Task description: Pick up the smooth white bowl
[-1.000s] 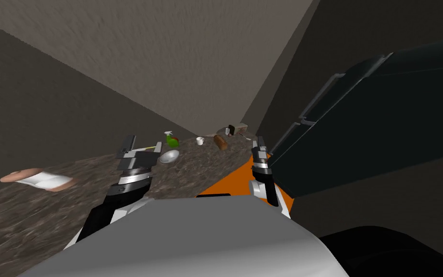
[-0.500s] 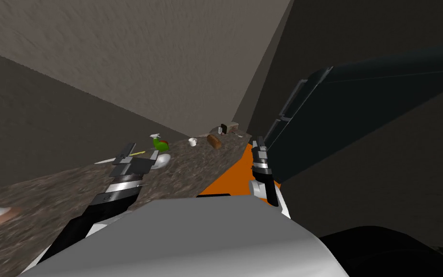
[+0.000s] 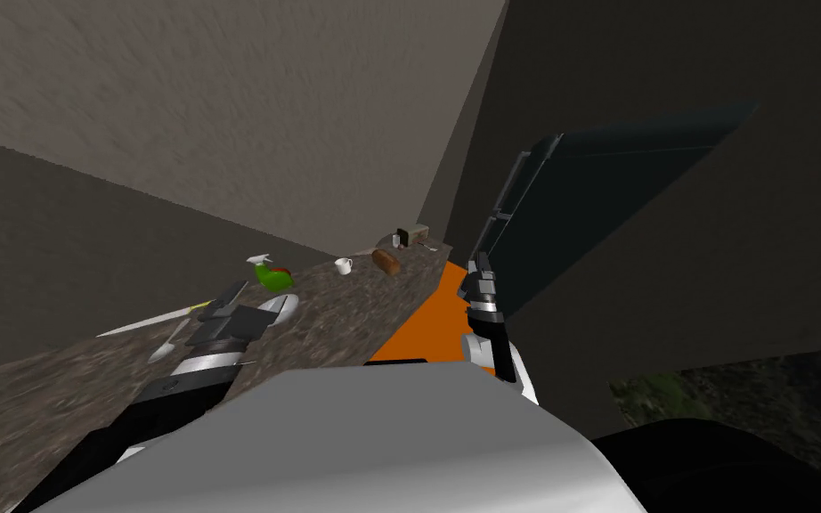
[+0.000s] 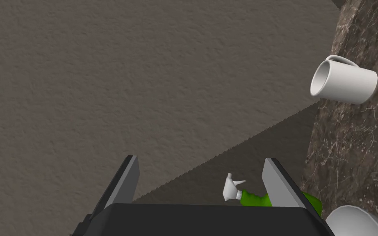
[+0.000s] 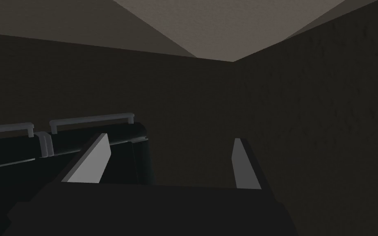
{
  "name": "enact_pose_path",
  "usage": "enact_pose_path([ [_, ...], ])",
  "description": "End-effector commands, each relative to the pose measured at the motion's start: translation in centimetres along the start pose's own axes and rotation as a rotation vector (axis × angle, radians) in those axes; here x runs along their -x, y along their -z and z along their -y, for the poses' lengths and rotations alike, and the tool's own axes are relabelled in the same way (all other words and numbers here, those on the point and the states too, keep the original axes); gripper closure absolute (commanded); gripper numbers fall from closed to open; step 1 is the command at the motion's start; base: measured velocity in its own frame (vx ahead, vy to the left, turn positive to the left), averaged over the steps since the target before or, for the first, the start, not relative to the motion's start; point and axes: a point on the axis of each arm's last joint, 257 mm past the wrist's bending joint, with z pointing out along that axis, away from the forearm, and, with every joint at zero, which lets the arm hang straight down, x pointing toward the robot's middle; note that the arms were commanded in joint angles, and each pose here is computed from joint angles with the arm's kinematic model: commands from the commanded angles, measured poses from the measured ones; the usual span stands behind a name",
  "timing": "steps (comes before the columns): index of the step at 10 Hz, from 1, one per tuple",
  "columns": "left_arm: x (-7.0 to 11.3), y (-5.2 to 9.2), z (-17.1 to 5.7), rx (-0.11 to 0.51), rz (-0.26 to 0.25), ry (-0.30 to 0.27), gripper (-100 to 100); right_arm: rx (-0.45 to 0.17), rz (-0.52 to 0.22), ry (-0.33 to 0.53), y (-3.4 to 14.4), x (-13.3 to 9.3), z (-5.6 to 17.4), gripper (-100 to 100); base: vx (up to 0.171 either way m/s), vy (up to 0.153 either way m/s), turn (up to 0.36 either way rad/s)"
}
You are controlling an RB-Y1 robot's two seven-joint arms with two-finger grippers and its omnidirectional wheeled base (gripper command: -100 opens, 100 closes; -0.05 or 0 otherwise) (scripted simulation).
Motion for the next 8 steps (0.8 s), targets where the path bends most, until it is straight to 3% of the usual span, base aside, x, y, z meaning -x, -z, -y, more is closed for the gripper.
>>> enact_pose_path([
  [1,0.9,0.7,-0.5,0.037,0.017,0.003,-100,0.0,0.0,0.0,0.0,0.0,0.0,0,-0.006,0.021,-0.151],
  [4,5.6,3.8,-3.5,0.212,0.118,0.032,-100,0.0,0.0,0.0,0.0,0.0,0.0,0,-0.005,0.025,-0.401],
  [5,6.0,4.5,-4.0,0.238,0.132,0.027,-100,0.0,0.0,0.0,0.0,0.0,0.0,0,-0.004,0.034,-0.128],
  [8,10.7,8.9,-6.2,0.401,0.259,0.065,-100,0.0,0.0,0.0,0.0,0.0,0.0,0,0.004,0.027,-0.38],
])
